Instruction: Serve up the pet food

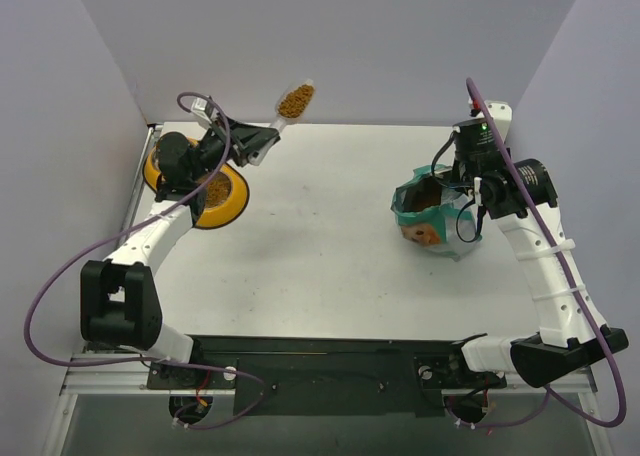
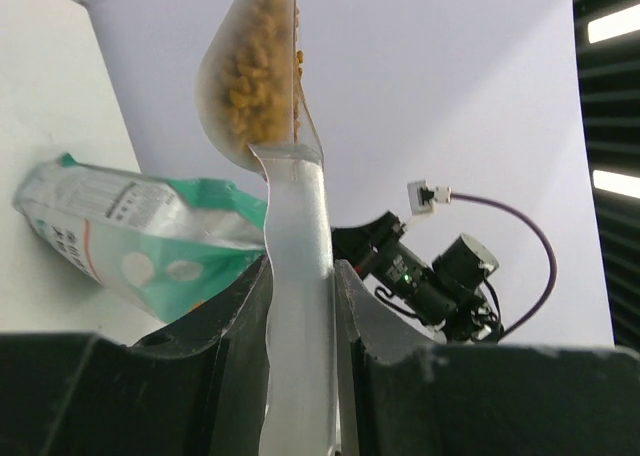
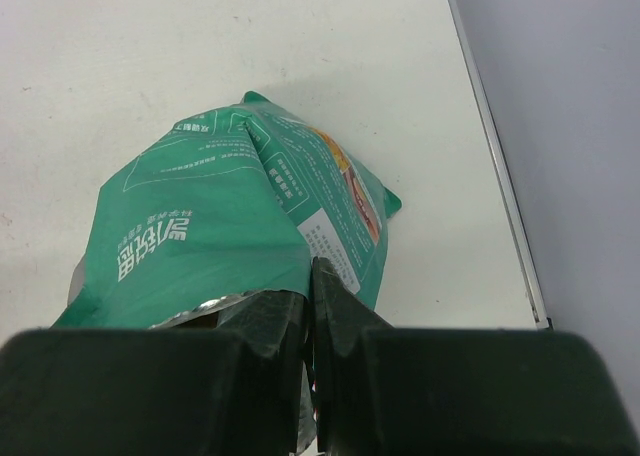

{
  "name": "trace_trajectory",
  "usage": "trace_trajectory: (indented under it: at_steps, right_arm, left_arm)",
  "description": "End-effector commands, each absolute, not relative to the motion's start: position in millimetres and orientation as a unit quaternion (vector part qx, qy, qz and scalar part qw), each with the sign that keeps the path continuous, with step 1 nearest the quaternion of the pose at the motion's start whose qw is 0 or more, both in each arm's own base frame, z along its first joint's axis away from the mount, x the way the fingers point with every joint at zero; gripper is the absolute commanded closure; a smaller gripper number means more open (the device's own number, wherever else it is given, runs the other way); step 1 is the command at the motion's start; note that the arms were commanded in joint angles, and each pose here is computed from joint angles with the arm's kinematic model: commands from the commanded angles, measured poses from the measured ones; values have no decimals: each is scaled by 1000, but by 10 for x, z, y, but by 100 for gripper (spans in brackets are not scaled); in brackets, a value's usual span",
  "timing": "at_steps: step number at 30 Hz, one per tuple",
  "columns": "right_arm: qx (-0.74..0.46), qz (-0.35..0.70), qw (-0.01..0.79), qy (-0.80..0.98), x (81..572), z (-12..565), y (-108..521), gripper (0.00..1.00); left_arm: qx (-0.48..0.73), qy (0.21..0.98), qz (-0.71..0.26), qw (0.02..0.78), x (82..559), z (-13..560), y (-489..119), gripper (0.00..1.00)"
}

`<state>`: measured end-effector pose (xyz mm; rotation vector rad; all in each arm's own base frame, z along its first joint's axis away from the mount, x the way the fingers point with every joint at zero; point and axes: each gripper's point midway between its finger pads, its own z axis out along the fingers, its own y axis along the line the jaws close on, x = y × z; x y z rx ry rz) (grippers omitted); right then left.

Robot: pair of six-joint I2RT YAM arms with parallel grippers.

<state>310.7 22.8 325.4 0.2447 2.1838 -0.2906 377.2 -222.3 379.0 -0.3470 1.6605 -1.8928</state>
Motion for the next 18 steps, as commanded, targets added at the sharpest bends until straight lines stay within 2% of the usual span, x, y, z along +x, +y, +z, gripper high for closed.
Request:
trace_trajectory:
  at_steps: [1, 10, 18]
  right_arm:
    - [111, -127, 459, 872, 2982, 3400, 133, 100]
    - [108, -120, 456, 875, 3000, 3382, 173, 100]
    - [104, -118, 456, 876, 2998, 3356, 184, 100]
  left_arm:
    - [-129, 598, -710, 350, 3984, 3893, -1790, 100]
    - [-220, 574, -671, 415, 4584, 3511, -893, 100]
    - [-317, 544, -637, 444, 4817, 3030, -63, 100]
